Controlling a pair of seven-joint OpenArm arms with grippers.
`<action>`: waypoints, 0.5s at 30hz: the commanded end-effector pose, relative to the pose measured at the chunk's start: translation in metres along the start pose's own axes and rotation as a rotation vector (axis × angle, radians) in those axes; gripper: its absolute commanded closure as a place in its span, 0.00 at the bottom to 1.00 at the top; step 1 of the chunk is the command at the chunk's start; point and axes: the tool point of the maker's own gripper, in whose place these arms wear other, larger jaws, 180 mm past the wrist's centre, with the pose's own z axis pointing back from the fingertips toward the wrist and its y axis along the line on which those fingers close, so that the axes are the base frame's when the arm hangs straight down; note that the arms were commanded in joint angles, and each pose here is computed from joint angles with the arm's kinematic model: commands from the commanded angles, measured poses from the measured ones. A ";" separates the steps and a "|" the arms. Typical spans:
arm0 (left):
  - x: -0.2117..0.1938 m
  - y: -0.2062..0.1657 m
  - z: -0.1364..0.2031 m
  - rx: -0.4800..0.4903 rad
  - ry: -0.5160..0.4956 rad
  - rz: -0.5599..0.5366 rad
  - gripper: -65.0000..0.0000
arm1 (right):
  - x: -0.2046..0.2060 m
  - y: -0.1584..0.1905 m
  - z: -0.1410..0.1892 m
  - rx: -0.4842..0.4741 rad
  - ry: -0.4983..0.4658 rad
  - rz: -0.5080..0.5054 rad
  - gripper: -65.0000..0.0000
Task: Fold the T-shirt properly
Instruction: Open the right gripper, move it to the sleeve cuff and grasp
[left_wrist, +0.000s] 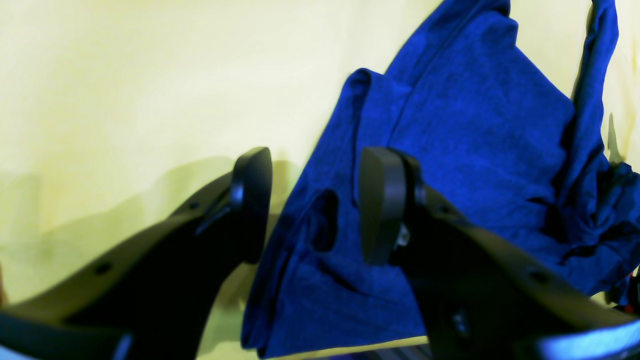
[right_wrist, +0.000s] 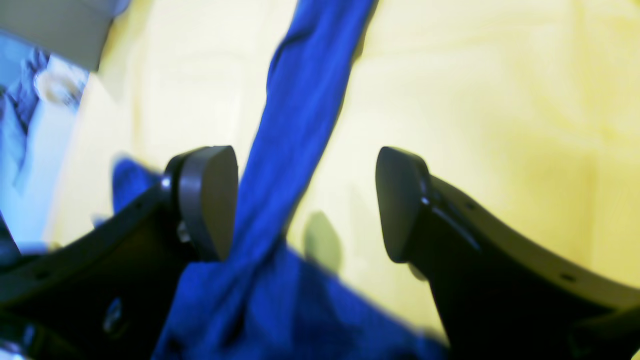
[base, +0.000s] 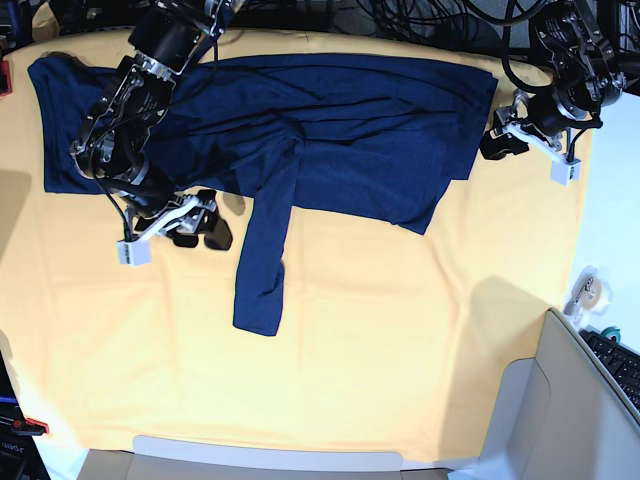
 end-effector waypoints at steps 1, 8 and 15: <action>0.010 -0.003 0.004 -0.007 -0.030 -0.024 0.57 | 0.025 0.010 -0.002 0.047 -0.102 0.000 0.35; 0.009 -0.005 0.003 -0.011 -0.024 -0.030 0.57 | 0.042 0.011 -0.013 0.134 -0.263 -0.138 0.35; 0.005 -0.012 -0.002 -0.028 -0.004 -0.040 0.57 | 0.045 0.002 -0.034 0.148 -0.307 -0.271 0.35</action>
